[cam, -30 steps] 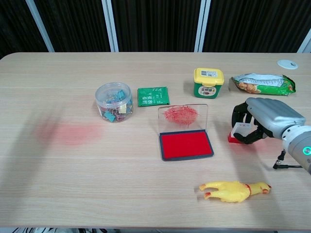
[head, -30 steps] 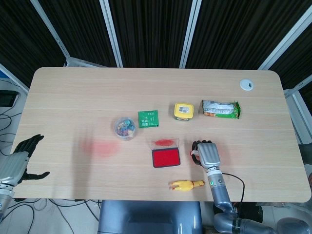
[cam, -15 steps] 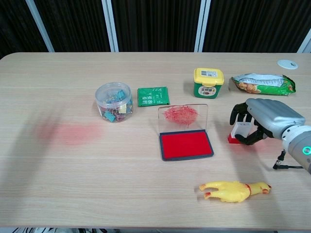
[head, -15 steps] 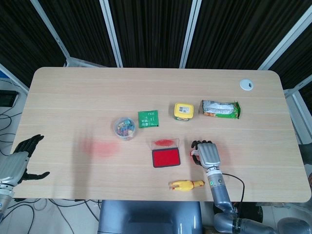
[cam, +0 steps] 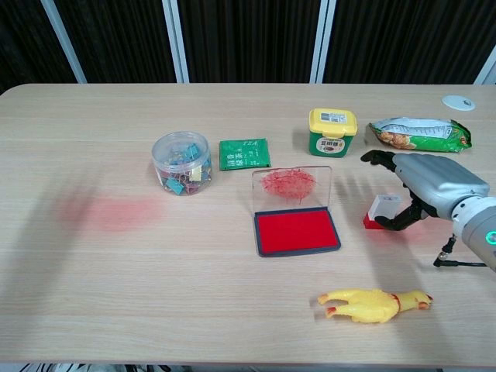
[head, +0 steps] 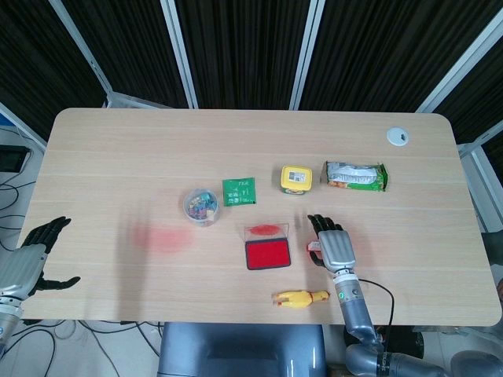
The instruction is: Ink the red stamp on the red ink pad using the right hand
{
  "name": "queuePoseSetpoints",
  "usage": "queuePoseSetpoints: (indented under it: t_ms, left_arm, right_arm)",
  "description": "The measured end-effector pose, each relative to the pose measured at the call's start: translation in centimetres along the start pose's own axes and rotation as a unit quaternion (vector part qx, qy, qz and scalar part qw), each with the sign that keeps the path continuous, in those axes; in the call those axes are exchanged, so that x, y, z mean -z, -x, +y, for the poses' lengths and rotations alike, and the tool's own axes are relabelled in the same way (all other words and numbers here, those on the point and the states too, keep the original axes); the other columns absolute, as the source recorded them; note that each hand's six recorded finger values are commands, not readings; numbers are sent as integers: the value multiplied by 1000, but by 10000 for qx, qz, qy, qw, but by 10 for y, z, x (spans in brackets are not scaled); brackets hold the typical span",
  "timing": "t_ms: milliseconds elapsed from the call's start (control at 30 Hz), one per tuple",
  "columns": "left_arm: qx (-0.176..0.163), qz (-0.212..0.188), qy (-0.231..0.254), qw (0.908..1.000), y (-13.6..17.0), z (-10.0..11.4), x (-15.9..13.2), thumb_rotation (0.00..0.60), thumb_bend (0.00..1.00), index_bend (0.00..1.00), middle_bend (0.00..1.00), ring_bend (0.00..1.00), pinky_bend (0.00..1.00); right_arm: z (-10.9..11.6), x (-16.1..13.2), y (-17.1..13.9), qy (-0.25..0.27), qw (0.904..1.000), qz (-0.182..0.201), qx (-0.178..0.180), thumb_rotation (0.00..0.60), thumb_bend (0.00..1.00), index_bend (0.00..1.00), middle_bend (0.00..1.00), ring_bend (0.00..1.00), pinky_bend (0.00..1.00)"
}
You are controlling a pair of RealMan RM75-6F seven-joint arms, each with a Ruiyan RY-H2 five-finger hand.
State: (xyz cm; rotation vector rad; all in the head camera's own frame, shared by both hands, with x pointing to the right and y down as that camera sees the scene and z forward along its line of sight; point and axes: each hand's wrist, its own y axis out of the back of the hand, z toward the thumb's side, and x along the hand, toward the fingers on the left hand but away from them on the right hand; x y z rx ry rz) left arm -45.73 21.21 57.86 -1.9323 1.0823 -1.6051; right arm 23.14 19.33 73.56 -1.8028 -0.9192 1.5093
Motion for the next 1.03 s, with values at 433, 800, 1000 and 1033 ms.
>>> queuePoseSetpoints:
  t_ms: [433,800,1000,1033]
  left_arm:
    - [-75,-37,-102,9999,2,2,1,600,0,0,0,0,0]
    - [-297,-122,-487,9983,6,5,1,600,0,0,0,0,0]
    - [-466,-145,-663,9966,8,6,1,600,0,0,0,0,0]
    - [-483,-153,-673,9964,8,6,0,600,0,0,0,0,0]
  right_arm:
    - [53,21,-25,-248,9980,181,556,600,281,4,0,0,202]
    - [110,88,-90,-905,9912,-121,959,600,207,0,0,0,199]
    - [127,116,-134,-927,9892,-432,1049,600,205,0,0,0,199]
    - [128,120,-141,-870,9892,-492,1071,600,205,0,0,0,199]
